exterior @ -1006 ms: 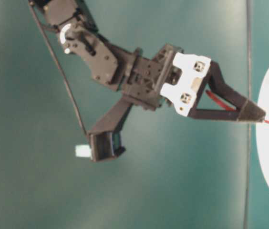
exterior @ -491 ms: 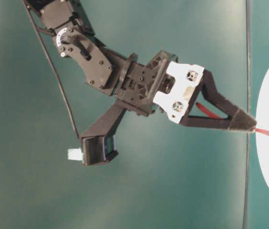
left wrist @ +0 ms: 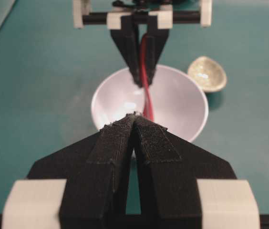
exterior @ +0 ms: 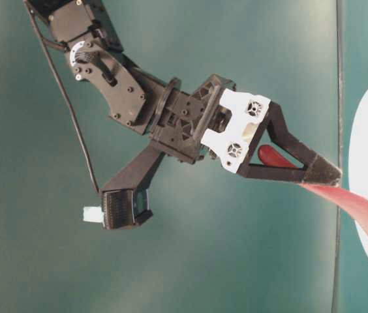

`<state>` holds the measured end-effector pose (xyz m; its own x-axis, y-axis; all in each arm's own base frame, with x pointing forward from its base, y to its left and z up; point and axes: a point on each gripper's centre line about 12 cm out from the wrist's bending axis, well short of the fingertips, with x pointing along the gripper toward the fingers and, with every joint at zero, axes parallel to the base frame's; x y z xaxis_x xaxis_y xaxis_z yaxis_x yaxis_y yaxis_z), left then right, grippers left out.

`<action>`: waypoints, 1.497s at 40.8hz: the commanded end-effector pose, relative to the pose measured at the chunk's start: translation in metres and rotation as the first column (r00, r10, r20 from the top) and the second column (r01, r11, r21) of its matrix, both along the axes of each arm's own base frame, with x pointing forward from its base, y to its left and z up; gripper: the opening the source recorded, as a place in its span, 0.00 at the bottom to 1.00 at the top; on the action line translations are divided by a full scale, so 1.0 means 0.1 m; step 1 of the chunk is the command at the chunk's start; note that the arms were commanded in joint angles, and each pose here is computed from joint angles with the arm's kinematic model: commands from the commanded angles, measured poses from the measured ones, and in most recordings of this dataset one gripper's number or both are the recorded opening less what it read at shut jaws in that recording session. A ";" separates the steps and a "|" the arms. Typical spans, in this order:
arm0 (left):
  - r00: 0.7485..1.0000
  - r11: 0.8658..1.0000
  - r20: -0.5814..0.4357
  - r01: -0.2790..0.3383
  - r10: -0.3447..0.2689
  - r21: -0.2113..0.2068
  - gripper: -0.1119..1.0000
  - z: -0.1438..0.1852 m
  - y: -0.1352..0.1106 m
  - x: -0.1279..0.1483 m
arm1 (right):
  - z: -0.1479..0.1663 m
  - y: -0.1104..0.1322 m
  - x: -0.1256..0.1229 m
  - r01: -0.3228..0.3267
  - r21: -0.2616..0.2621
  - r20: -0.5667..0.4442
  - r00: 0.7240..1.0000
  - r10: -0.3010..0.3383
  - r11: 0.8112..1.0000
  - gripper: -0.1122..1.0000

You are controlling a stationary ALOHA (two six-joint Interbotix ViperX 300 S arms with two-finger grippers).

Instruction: Scoop the yellow hexagonal prism block from the bowl with a spoon using the right arm.

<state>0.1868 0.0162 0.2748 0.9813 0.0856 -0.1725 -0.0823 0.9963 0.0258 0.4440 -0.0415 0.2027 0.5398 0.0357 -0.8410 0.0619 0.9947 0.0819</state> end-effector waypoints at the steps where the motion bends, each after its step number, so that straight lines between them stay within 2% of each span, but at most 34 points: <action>1: 0.999 1.000 0.033 -0.003 0.003 0.004 0.13 0.12 0.01 0.02 | 0.16 -0.01 0.05 -0.002 -0.009 0.044 0.999 0.003 1.000 0.21; 19: 0.999 1.000 0.035 -0.003 0.003 0.003 0.13 0.13 0.01 0.02 | 0.26 0.01 -0.03 -0.008 -0.006 0.026 1.000 0.008 1.000 0.21; 33: 0.999 1.000 0.040 -0.003 0.003 0.003 0.13 0.13 0.01 0.02 | 0.59 0.04 -0.26 -0.025 -0.003 -0.004 1.000 0.025 1.000 0.20; 40: 0.999 1.000 0.040 -0.003 0.003 0.003 0.13 0.13 0.01 0.02 | 0.70 0.08 -0.43 -0.034 0.013 -0.066 0.997 0.034 0.999 0.20; 45: 0.999 1.000 0.039 -0.003 0.002 0.006 0.13 0.13 0.01 0.02 | 0.80 0.19 -0.57 -0.051 0.033 -0.117 0.992 0.054 0.998 0.19; 51: 0.999 1.000 0.039 -0.003 0.002 0.006 0.13 0.13 0.01 0.02 | 0.94 0.37 -0.68 -0.052 0.059 -0.124 0.990 0.059 0.997 0.19; 61: 0.999 1.000 0.047 -0.002 0.002 0.007 0.13 0.14 0.01 0.02 | 0.99 0.72 -0.89 -0.009 0.125 -0.164 0.986 0.029 0.992 0.19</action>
<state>0.1869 0.0162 0.2757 0.9826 0.0855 -0.1649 -0.0824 0.9963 0.0258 0.3636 0.0205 0.2908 0.3765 0.1403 -0.9157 0.0659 0.9819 0.1775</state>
